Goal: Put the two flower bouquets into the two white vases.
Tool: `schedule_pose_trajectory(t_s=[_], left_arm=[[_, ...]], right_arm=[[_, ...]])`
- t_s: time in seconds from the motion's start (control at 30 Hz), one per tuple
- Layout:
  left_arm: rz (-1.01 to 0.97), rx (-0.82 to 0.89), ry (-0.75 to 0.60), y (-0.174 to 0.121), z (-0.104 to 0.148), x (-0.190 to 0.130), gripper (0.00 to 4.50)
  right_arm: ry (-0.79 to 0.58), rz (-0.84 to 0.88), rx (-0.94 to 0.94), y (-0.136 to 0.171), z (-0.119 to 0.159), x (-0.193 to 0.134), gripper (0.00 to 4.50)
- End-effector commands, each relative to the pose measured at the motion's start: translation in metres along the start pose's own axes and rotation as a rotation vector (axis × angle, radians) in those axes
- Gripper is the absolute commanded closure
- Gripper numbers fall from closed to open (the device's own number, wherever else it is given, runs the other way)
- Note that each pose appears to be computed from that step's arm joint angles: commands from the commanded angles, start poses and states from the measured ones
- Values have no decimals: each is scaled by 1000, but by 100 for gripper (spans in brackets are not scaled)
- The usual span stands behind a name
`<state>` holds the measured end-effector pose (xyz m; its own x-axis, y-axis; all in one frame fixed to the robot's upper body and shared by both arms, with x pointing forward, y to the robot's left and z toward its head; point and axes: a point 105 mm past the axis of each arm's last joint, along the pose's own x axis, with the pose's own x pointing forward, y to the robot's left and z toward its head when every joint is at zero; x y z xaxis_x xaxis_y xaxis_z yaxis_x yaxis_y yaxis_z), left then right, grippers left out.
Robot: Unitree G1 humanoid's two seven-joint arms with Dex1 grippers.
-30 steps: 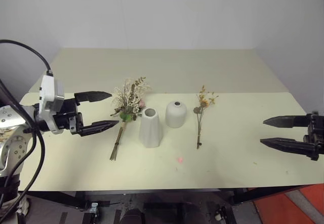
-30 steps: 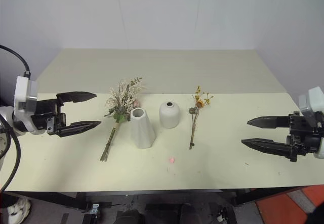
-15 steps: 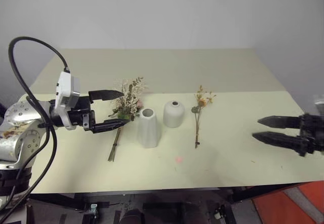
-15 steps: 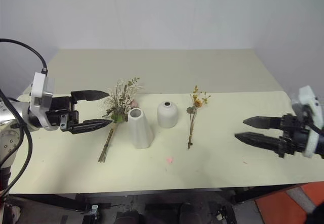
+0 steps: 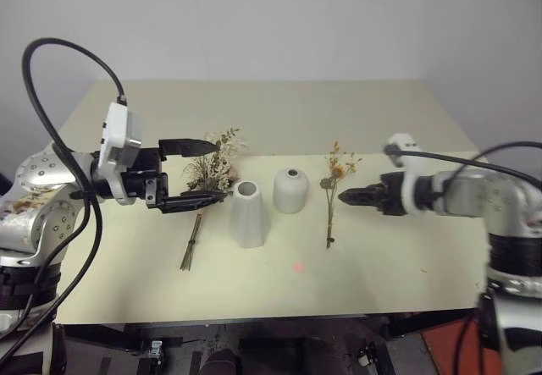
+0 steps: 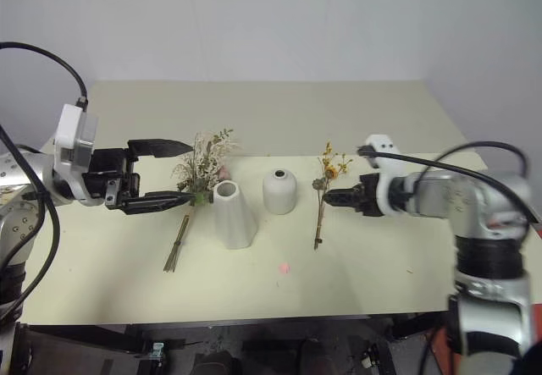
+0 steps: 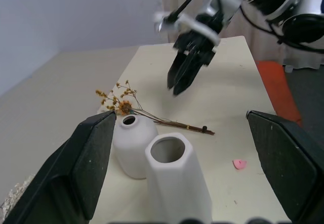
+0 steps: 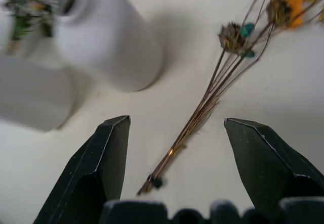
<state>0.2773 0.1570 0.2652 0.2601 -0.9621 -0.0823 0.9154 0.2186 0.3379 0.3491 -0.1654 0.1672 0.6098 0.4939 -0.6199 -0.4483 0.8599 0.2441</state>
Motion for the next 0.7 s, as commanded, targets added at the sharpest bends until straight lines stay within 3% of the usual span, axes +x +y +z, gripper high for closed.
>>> schedule_pose_trajectory(t_s=[0.03, 0.43, 0.53, 0.7], left_arm=[[-10, 37, -27, -1, 11, 2, 2], [2, 33, -33, -4, 7, 2, 2], [10, 34, -35, -5, 6, 2, 0], [18, 36, -35, -6, 5, 1, 0]], right_arm=[[32, -70, -14, -3, 7, 6, 94], [170, -181, -141, -11, 0, 58, 94], [192, -174, -174, -10, 0, 64, 150], [232, -167, -247, -5, -2, 72, 324]])
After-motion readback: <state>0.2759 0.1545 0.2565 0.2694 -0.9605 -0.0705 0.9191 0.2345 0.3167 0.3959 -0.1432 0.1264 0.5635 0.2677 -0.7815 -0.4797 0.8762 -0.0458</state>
